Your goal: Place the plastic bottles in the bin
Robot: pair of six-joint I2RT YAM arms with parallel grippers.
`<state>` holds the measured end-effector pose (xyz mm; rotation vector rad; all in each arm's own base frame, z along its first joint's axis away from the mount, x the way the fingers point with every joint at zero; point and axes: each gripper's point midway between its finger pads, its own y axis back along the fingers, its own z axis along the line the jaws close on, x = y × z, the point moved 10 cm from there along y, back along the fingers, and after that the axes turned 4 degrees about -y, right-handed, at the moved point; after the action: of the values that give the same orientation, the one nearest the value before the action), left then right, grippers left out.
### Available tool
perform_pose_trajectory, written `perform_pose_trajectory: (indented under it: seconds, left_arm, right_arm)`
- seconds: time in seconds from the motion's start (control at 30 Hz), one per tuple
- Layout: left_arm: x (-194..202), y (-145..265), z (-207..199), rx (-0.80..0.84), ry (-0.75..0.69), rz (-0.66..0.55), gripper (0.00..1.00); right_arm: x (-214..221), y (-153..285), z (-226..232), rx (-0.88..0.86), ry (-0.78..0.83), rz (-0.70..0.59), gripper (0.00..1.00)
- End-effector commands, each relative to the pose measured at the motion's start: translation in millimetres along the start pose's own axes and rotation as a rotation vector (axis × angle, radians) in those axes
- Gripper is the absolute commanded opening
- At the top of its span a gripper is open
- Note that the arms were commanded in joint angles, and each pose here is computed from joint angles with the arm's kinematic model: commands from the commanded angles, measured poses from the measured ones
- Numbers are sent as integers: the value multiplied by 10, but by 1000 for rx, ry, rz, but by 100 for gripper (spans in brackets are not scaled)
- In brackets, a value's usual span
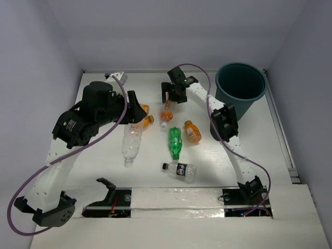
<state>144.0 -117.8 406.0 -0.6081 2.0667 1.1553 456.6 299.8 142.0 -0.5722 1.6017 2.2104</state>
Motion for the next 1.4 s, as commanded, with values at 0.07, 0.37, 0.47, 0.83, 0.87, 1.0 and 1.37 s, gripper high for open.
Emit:
perform_pose_trajectory:
  seconds: [0.07, 0.37, 0.47, 0.83, 0.87, 1.0, 1.37]
  left_arm:
    - [-87, 154, -72, 54, 28, -67, 20]
    - [-87, 190, -72, 63, 34, -102, 20]
    - [-167, 203, -107, 74, 29, -127, 20]
    - [-539, 88, -339, 221, 47, -246, 18]
    - [-571, 84, -357, 233, 50, -262, 18]
    - [-767, -45, -465, 295, 46, -305, 18]
    - [-1400, -179, -787, 436, 16, -437, 20]
  right_arm:
    - [-82, 162, 207, -111, -37, 0, 81]
    - [-367, 474, 451, -287, -142, -175, 58]
    - [-710, 984, 622, -375, -144, -343, 57]
    - [-1345, 3600, -133, -250, -167, -986, 56]
    - [-1331, 3690, -285, -185, -180, -1015, 56]
    - [-1181, 3940, -956, 52, -228, -1055, 56]
    - [-1026, 3793, -2017, 402, -311, -1009, 56]
